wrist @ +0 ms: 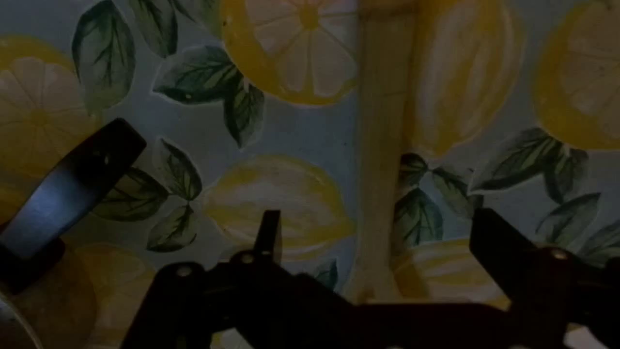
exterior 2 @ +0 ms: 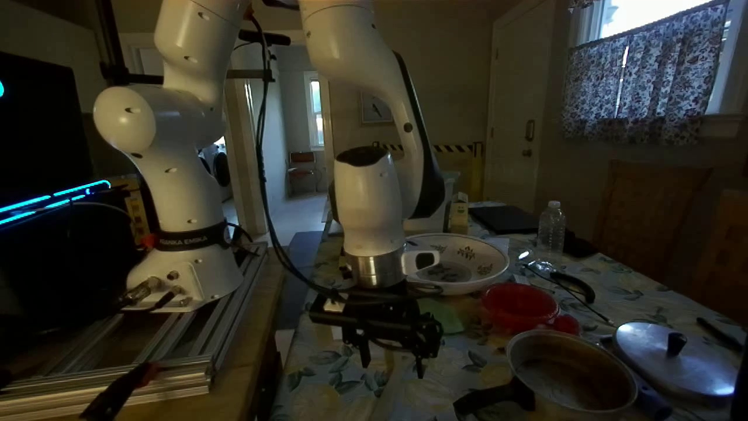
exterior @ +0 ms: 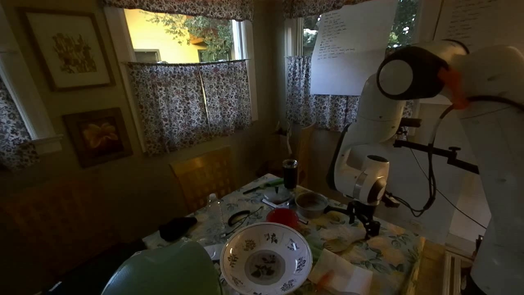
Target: Use the wooden spoon to put the contents from the pot into the pink bowl.
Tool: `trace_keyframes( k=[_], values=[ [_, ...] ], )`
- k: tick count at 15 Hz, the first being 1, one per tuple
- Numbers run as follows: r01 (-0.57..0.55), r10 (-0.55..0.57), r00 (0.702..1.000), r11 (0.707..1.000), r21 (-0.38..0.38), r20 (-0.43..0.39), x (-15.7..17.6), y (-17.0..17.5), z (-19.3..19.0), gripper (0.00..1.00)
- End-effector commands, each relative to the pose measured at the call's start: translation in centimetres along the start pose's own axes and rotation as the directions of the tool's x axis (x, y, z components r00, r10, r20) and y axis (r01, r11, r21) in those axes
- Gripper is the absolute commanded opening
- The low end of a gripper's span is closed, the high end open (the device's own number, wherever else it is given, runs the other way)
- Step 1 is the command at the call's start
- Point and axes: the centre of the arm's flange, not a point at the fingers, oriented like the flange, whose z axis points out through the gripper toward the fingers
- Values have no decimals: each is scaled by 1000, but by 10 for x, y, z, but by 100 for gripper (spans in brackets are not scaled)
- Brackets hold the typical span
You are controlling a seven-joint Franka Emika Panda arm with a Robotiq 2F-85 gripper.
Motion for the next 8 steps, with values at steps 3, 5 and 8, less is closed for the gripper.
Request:
trace_keyframes(
  k=[3,5,8],
  values=[
    [37,-37,999,999,-14,-7,-6,-5,29,100],
    [31,-31,999,999,-12,-10,-6,-6,33,97],
    [31,-31,999,999,-15,-12,-4,-6,38,69]
  ],
)
